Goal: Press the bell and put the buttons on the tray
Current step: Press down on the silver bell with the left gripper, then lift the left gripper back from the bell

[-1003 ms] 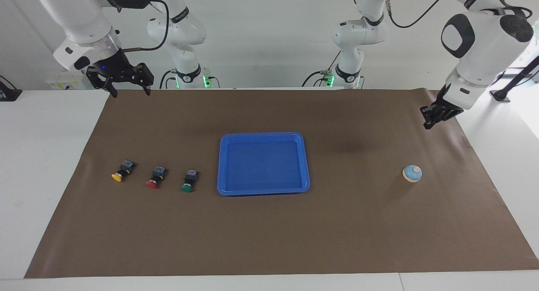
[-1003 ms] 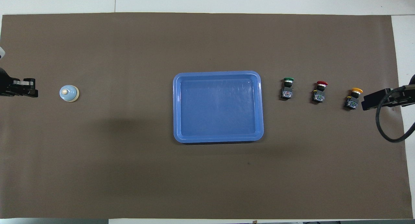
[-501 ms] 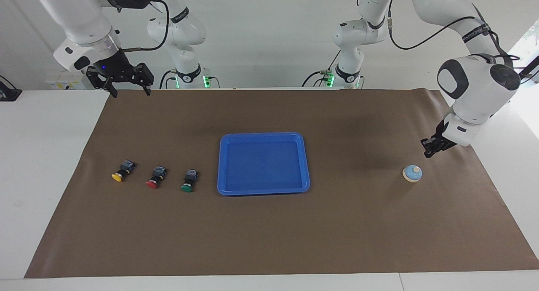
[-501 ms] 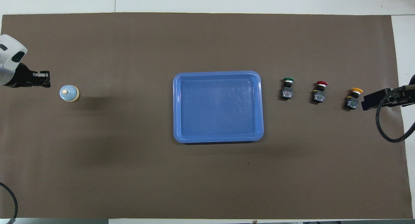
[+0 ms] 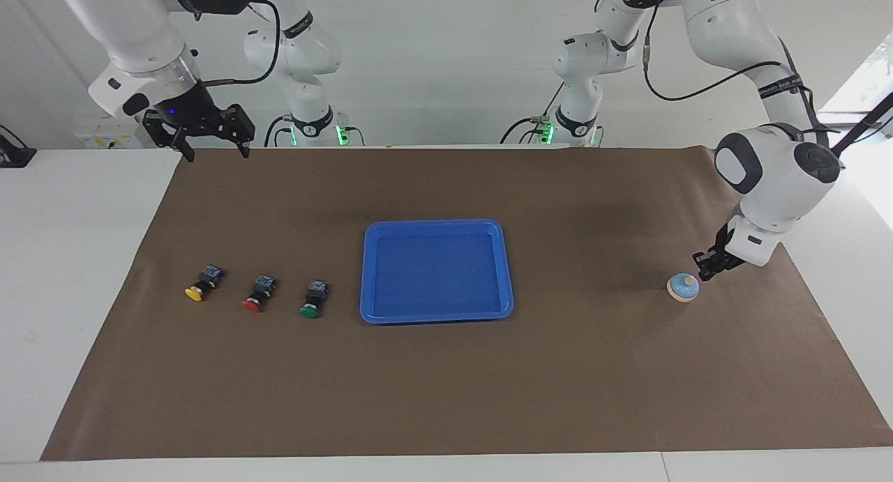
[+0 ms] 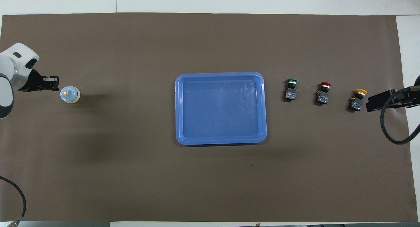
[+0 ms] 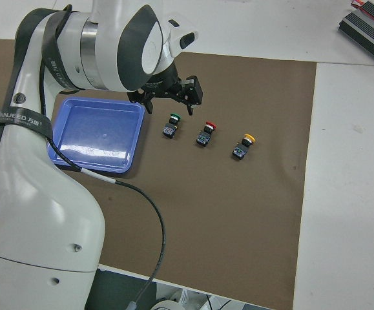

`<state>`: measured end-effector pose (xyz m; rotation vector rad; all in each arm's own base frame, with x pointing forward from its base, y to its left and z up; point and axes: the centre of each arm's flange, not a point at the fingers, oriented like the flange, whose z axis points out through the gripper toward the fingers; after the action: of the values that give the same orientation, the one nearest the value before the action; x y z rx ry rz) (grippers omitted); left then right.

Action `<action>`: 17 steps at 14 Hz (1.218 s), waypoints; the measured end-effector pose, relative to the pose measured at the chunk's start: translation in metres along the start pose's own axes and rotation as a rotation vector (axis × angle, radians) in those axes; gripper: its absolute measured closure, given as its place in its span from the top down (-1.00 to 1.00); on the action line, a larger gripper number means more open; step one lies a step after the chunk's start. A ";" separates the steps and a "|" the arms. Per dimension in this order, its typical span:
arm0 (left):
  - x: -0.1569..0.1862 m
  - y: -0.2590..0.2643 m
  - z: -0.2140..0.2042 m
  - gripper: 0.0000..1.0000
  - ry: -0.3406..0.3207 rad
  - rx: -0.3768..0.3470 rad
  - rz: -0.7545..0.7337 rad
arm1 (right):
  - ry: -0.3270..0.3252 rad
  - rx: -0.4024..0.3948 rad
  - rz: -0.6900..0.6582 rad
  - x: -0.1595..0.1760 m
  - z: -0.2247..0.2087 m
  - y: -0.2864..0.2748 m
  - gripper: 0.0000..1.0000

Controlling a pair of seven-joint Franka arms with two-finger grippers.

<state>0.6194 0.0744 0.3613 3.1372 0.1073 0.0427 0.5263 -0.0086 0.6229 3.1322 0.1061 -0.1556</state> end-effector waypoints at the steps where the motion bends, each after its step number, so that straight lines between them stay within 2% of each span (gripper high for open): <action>1: -0.001 0.001 0.007 -0.98 0.000 0.000 0.002 | 0.000 0.000 0.000 0.000 0.000 0.000 1.00; 3: -0.006 0.001 0.022 -0.98 0.001 0.000 0.001 | 0.000 0.000 0.000 0.000 0.000 0.000 1.00; 6: -0.008 0.001 0.023 -0.98 0.024 0.001 0.001 | 0.000 0.000 0.000 0.000 0.000 0.000 1.00; 9: -0.008 0.003 0.018 -0.98 -0.010 -0.001 0.005 | 0.000 0.000 0.000 0.000 0.000 0.000 1.00; 11: -0.002 0.007 -0.015 -0.97 -0.070 -0.006 0.012 | 0.000 0.000 0.000 0.000 0.000 0.000 1.00; 12: 0.001 0.010 -0.041 -0.87 -0.094 -0.008 0.017 | 0.000 0.000 0.000 0.000 0.000 0.000 1.00; 13: 0.000 0.015 -0.070 -0.87 -0.112 -0.008 0.025 | 0.000 0.000 0.000 0.000 0.000 0.000 1.00; 15: -0.010 0.029 -0.114 -0.53 -0.126 -0.008 0.048 | 0.000 0.000 0.000 0.000 0.000 0.000 1.00; 17: -0.028 0.037 -0.149 -0.07 -0.131 -0.007 0.060 | 0.000 0.000 0.000 0.000 0.000 0.000 1.00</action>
<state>0.5901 0.0353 0.5093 3.1250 0.0121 -0.1614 0.5263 -0.0086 0.6229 3.1322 0.1061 -0.1556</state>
